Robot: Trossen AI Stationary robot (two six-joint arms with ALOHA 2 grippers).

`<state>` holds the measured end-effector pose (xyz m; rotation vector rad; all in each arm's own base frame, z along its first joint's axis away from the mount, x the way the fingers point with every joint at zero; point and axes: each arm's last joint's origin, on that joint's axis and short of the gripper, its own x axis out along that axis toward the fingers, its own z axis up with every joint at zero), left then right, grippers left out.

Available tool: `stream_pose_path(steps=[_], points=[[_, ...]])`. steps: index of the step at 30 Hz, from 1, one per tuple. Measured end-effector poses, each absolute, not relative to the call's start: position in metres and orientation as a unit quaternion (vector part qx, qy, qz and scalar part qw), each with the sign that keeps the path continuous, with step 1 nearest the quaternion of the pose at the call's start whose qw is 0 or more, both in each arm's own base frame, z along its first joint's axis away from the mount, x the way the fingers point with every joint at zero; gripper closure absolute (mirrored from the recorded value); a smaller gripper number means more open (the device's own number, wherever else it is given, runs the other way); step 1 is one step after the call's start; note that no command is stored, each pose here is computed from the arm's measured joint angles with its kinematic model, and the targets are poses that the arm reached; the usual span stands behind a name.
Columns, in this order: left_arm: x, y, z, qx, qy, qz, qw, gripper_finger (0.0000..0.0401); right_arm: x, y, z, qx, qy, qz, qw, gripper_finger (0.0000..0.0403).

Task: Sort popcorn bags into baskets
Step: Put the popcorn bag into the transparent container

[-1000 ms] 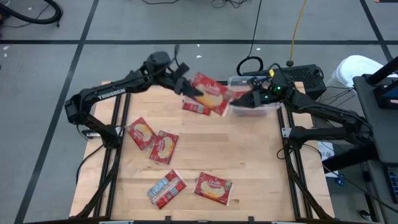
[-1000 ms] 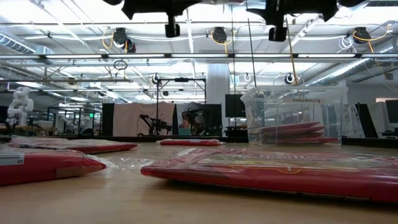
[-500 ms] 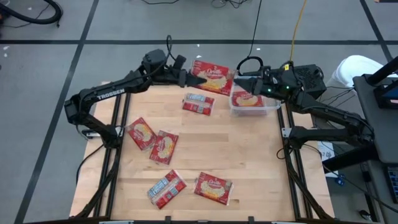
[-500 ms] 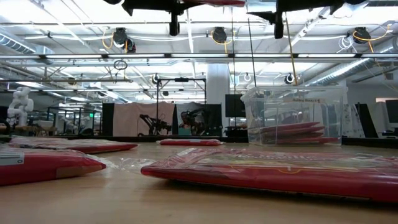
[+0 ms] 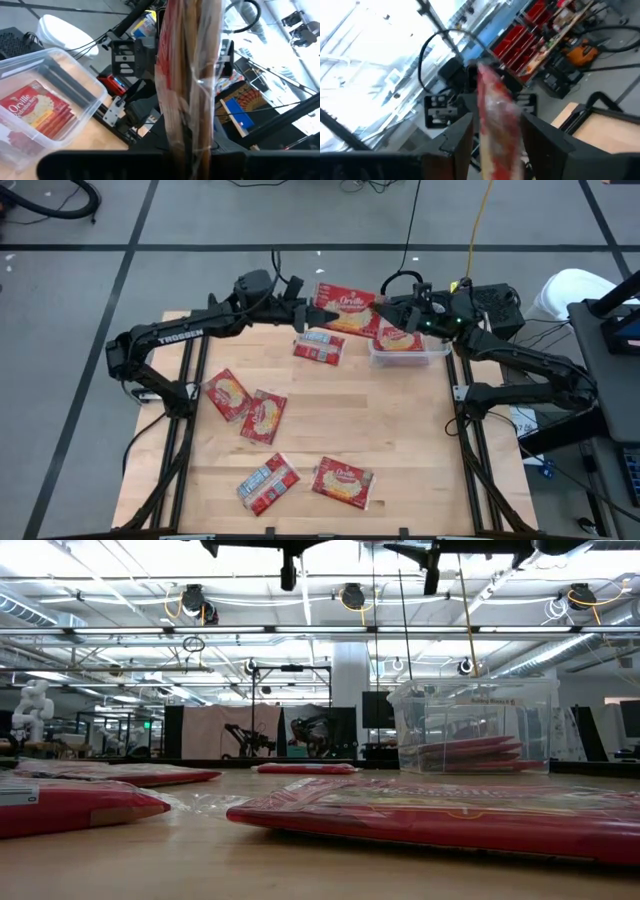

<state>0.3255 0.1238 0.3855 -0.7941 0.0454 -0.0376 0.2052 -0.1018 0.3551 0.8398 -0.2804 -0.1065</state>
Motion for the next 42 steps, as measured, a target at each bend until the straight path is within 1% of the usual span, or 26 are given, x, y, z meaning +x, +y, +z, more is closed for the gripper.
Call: stream_pose_path(steps=[4,10,12,14,17,22,26,29,33,37,42], points=[[0.326,0.123,0.385,-0.386,0.023,-0.017,0.922,0.0377,0.215,-0.101,0.349,0.413,-0.119,-0.042,0.902,0.0292],[0.326,0.124,0.383,-0.389,0.03,-0.012,0.921,0.033,0.221,-0.099,0.345,0.42,-0.107,-0.039,0.901,0.0381],[0.325,0.126,0.383,-0.383,0.031,-0.008,0.923,0.0313,0.22,-0.099,0.345,0.42,-0.108,-0.039,0.9,0.0394],[0.323,0.126,0.384,-0.367,0.03,-0.009,0.93,0.0291,0.218,-0.098,0.346,0.431,-0.107,-0.039,0.895,0.039],[0.321,0.128,0.386,-0.357,0.025,-0.006,0.934,0.0245,0.211,-0.099,0.346,0.453,-0.095,-0.05,0.885,0.0381],[0.315,0.14,0.381,-0.377,0.05,0.0,0.925,0.0167,0.187,-0.097,0.345,0.48,-0.047,-0.076,0.873,0.039],[0.31,0.147,0.372,-0.396,0.089,0.018,0.914,0.013,0.167,-0.097,0.346,0.489,-0.034,-0.101,0.866,0.0393],[0.306,0.151,0.365,-0.396,0.114,0.043,0.91,0.0121,0.155,-0.101,0.345,0.498,-0.022,-0.11,0.86,0.0393],[0.304,0.151,0.357,-0.397,0.147,0.072,0.903,0.0119,0.146,-0.111,0.341,0.517,0.005,-0.126,0.846,0.0393],[0.302,0.15,0.351,-0.397,0.172,0.096,0.897,0.0119,0.143,-0.126,0.35,0.5,0.027,-0.139,0.854,0.0393],[0.301,0.15,0.348,-0.4,0.183,0.113,0.891,0.0119,0.141,-0.155,0.35,0.494,0.096,-0.136,0.853,0.0393]])
